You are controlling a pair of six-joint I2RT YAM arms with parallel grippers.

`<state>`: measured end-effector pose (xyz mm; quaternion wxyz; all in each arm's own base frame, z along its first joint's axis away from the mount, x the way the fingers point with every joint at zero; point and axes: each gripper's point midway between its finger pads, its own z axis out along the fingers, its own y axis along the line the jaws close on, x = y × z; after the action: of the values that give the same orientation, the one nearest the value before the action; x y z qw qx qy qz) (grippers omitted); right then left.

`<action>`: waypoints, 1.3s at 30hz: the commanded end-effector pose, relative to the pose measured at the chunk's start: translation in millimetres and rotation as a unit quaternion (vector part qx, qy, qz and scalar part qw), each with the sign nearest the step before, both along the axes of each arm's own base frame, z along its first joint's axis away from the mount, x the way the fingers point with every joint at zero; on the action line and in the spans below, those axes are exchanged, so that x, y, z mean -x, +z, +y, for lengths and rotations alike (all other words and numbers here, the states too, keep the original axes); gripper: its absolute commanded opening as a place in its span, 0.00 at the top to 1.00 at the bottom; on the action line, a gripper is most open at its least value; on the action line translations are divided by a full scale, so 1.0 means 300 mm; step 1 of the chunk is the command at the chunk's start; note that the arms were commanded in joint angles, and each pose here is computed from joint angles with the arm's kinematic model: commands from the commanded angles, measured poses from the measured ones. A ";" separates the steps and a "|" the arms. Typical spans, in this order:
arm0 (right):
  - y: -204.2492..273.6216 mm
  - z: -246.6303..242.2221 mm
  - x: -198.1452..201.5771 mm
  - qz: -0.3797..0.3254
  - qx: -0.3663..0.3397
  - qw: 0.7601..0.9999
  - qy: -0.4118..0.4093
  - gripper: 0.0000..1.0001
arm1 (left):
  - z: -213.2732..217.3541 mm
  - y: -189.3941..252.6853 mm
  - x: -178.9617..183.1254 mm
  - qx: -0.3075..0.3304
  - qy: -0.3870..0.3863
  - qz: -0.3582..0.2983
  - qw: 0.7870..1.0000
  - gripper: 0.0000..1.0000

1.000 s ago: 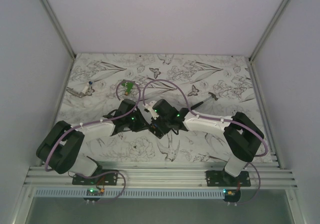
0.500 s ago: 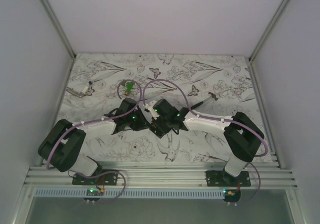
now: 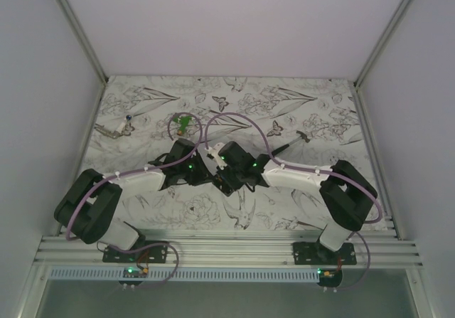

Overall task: Snap on the fuse box
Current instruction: Install the fuse at the fuse box base.

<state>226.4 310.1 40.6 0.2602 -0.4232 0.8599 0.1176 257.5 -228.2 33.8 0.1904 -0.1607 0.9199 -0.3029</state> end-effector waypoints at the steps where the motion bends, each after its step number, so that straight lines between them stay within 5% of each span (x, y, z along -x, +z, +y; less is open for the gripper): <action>1: -0.154 -0.175 0.154 0.081 0.105 0.991 0.003 1.00 | 0.036 -0.041 0.000 -0.027 0.017 0.014 0.999 0.96; 14: -0.200 -0.154 0.114 0.081 0.112 0.989 -0.051 1.00 | 0.041 -0.044 0.007 -0.028 0.020 0.015 0.999 0.96; 39: -0.212 -0.126 0.127 0.073 0.103 0.992 -0.020 1.00 | 0.042 -0.034 0.004 -0.031 0.021 0.007 0.999 0.96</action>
<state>234.7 316.9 39.3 0.2781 -0.3898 0.8714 0.1070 262.7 -224.6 34.4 0.2036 -0.1666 0.9188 -0.2945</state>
